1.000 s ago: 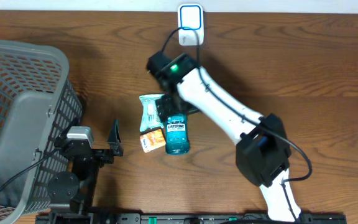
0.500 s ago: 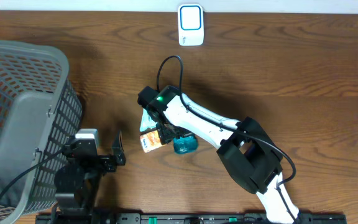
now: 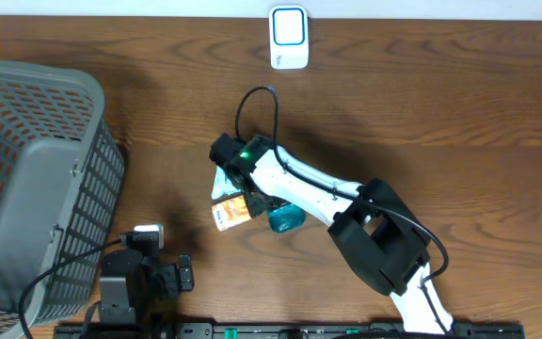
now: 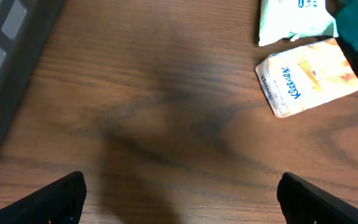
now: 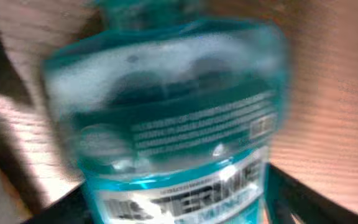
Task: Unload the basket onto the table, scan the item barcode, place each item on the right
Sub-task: 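Swing the right gripper over the Listerine bottle on the table, then grasp the Listerine bottle by its cap with the right gripper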
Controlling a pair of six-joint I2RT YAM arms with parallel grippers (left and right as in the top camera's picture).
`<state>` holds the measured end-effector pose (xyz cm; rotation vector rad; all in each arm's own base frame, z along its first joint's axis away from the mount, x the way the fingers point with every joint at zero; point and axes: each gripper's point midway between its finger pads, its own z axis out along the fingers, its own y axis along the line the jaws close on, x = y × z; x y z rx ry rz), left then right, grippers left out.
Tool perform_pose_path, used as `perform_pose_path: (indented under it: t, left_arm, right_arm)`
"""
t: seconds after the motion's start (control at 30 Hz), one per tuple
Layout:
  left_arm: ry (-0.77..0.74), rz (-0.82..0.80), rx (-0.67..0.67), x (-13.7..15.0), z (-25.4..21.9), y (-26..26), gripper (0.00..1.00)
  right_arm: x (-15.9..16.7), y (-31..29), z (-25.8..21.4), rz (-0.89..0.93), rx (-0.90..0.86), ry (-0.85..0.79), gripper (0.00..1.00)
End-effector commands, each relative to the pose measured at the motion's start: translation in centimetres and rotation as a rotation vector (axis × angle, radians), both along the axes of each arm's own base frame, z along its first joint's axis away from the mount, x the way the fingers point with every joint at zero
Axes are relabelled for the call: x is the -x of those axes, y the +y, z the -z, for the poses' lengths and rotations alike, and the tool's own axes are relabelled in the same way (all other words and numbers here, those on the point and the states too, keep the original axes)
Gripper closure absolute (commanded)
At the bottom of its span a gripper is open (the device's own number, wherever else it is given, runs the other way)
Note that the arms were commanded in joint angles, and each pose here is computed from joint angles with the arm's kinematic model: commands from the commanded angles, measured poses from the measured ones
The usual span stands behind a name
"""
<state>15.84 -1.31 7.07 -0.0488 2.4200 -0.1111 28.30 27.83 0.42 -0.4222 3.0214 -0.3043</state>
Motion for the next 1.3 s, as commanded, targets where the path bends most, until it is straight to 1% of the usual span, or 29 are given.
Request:
perform_pose_path:
  t: [0.0,0.1,0.17,0.2,0.23,0.27,0.3,0.33,0.4,0.43,0.6,0.67,0.7,0.77,0.8,0.87,0.97,1.27]
  left_arm:
    - [-0.010,-0.005,-0.001,-0.1,-0.3,0.1,0.02]
    - [-0.010,-0.005,-0.001,-0.1,-0.3,0.1,0.02]
    - [-0.010,-0.005,-0.001,-0.1,-0.3,0.1,0.02]
    - [-0.010,-0.005,-0.001,-0.1,-0.3,0.1,0.02]
    - [-0.010,-0.005,-0.001,-0.1,-0.3,0.1,0.02]
    - [-0.010,-0.005,-0.001,-0.1,-0.3,0.1,0.02]
    - [-0.010,-0.005,-0.001,-0.1,-0.3,0.1,0.02]
    - [-0.010,-0.005,-0.001,-0.1,-0.3,0.1,0.02]
    - [-0.010,-0.005,-0.001,-0.1,-0.3,0.1,0.02]
    - [-0.010,-0.005,-0.001,-0.1,-0.3,0.1,0.02]
    - [-0.010,-0.005,-0.001,-0.1,-0.3,0.1,0.02]
    - [-0.010,-0.005,-0.001,-0.1,-0.3,0.1,0.02]
    - [-0.010,-0.005,0.000,-0.1,-0.3,0.1,0.02]
    - [-0.010,-0.005,-0.001,-0.1,-0.3,0.1,0.02]
    - [-0.010,-0.005,-0.001,-0.1,-0.3,0.1,0.02]
    - [-0.010,-0.005,-0.001,-0.1,-0.3,0.1,0.02]
    - [-0.010,-0.005,-0.001,-0.1,-0.3,0.1,0.02]
    - [-0.010,-0.005,-0.001,-0.1,-0.3,0.1,0.02]
  right_arm:
    - [1.6,-1.2,2.1,-0.049,0.044,0.070,0.44]
    - [1.8,-1.1,2.1,-0.061,0.036,0.082,0.46]
    - [2.9,-0.4,2.3,-0.131,-0.021,0.170,0.53]
    - [3.2,-0.3,2.3,-0.143,-0.036,0.195,0.55]
    - [3.9,-0.2,2.0,-0.175,-0.078,0.269,0.63]
    - [3.9,-0.4,1.8,-0.188,-0.094,0.298,0.68]
    - [3.8,-0.7,1.6,-0.210,-0.113,0.326,0.72]
    - [3.4,-1.1,1.4,-0.240,-0.130,0.345,0.72]
    - [2.5,-2.1,1.4,-0.267,-0.137,0.352,0.71]
    - [1.6,-3.1,1.3,-0.269,-0.145,0.354,0.68]
    - [-1.3,-5.1,0.6,-0.180,-0.192,0.331,0.64]
    - [-2.7,-5.4,-0.1,-0.181,-0.206,0.302,0.62]
    - [-3.8,-5.2,-0.2,-0.230,-0.215,0.270,0.60]
    - [-4.4,-4.8,-0.1,-0.288,-0.232,0.245,0.51]
    - [-4.6,-4.6,-0.1,-0.288,-0.237,0.238,0.50]
    - [-4.7,-4.5,-0.1,-0.279,-0.241,0.235,0.50]
    - [-4.7,-4.5,-0.1,-0.274,-0.242,0.235,0.56]
    - [-4.2,-4.9,-0.2,-0.271,-0.255,0.264,0.57]
